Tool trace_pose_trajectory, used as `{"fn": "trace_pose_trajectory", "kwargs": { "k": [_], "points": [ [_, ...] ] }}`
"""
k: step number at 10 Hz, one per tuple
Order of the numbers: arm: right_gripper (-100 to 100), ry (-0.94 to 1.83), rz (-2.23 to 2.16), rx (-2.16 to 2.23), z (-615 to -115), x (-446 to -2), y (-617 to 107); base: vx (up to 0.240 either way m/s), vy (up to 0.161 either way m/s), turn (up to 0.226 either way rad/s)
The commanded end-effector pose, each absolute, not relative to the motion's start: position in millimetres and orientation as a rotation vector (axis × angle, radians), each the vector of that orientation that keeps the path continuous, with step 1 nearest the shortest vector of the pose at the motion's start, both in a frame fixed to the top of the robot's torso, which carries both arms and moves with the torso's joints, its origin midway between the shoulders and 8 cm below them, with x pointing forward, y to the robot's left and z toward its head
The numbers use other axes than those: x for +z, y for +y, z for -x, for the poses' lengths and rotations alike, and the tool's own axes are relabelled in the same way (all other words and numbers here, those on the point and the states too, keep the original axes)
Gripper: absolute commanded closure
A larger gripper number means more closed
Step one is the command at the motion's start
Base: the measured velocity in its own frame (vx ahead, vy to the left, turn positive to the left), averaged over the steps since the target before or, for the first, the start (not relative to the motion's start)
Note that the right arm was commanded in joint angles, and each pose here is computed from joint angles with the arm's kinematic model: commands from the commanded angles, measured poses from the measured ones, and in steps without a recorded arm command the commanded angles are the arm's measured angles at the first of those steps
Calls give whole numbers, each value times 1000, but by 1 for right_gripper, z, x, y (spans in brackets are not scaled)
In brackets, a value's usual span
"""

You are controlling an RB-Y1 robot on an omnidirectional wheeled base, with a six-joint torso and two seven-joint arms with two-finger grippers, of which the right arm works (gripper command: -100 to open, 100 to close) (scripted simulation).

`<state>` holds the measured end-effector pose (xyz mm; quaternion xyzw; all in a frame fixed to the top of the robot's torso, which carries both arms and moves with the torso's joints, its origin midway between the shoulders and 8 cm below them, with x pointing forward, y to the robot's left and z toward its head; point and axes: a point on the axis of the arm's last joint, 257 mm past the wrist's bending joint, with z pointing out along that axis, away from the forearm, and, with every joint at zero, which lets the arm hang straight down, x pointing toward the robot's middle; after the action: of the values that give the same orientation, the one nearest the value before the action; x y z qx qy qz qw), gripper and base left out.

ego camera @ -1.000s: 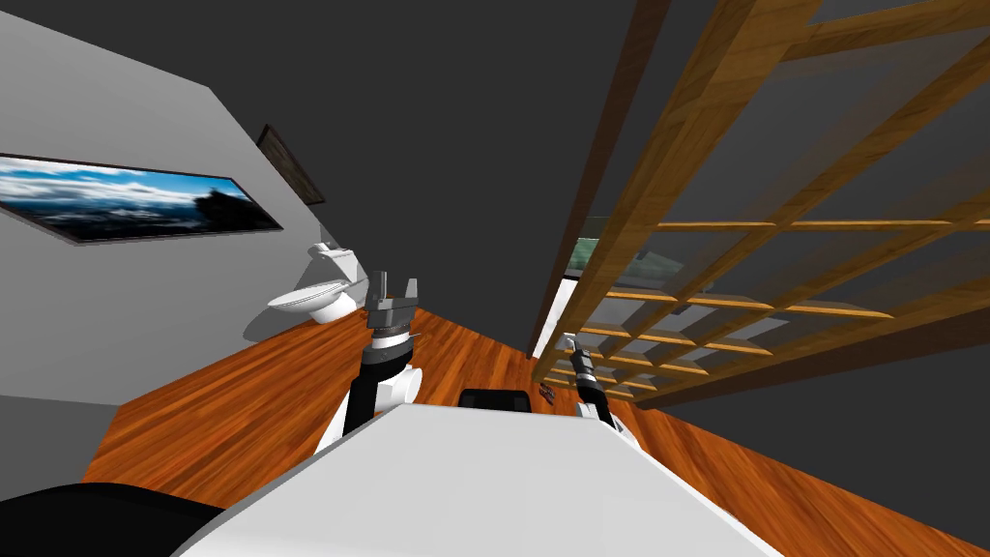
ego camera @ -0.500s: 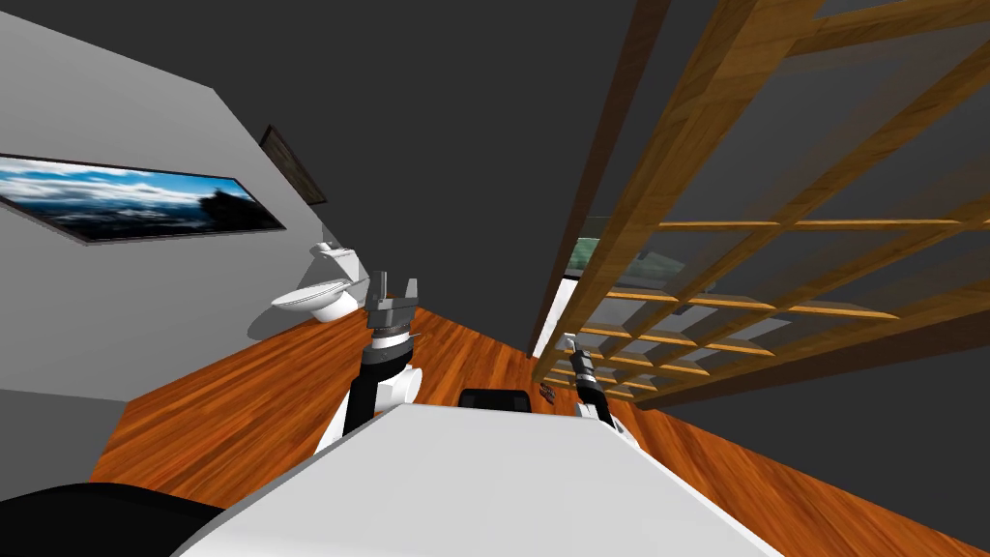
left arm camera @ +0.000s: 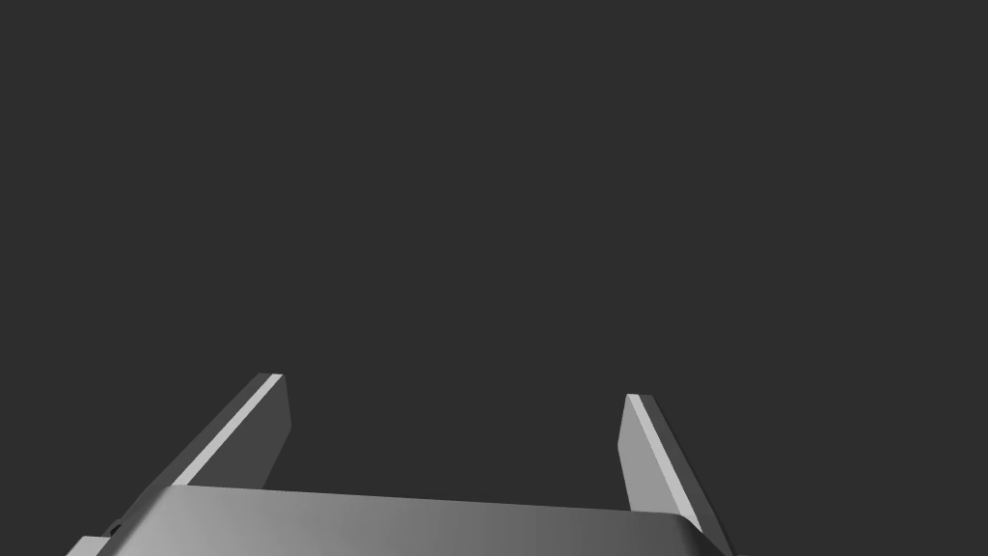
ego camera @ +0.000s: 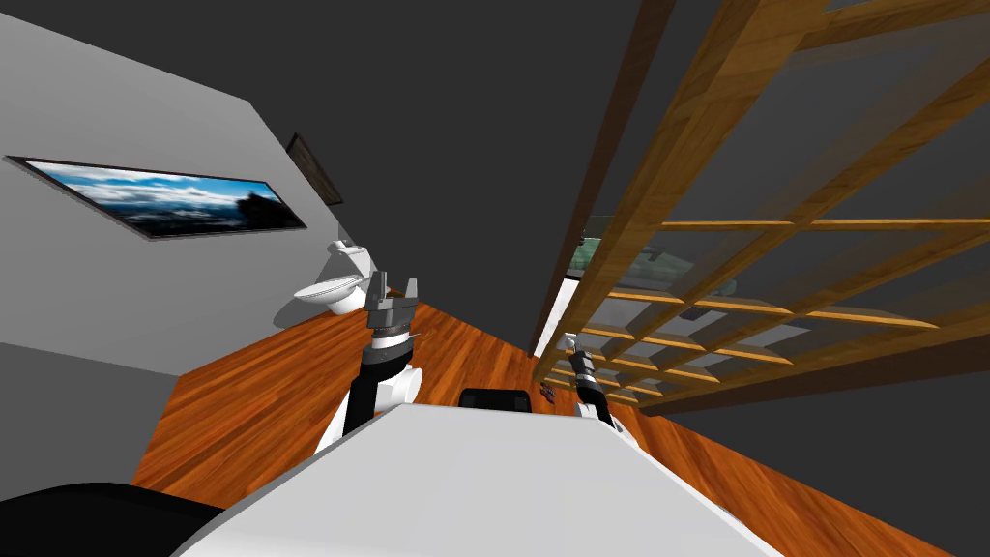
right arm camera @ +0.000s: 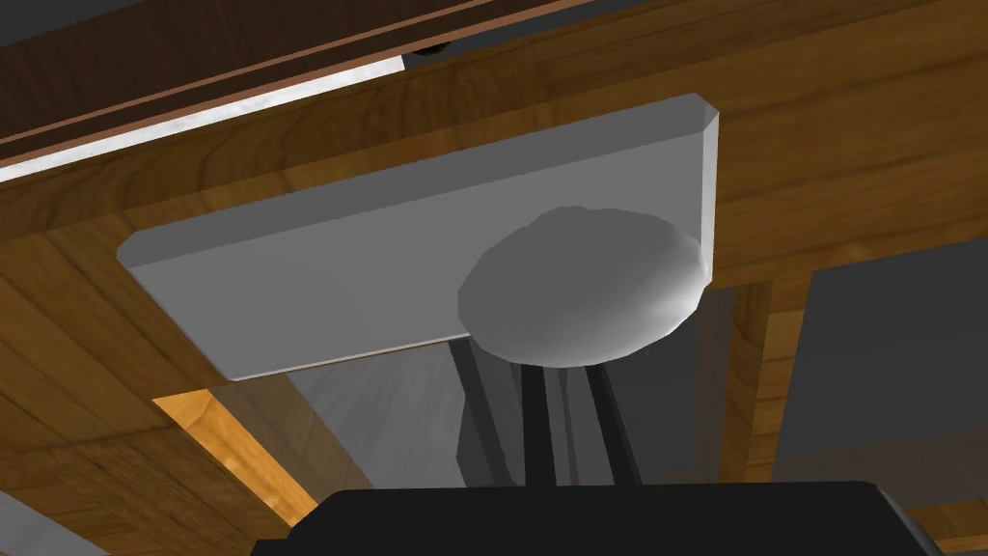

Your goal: Pull the door open

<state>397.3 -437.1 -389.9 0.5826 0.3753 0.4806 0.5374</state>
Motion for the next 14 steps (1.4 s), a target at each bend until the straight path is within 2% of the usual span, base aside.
{"fn": "trace_pose_trajectory", "kwargs": {
  "k": [1,2,14],
  "points": [
    [100,889,-1380,1196,-404,-385,-417,-22,-4,4],
    [-100,850,-1426,1188,-399,-390,-435,-32,-39,-14],
    [-100,545,-1652,1468,-408,-392,-420,-64,-24,50]
  ]
}}
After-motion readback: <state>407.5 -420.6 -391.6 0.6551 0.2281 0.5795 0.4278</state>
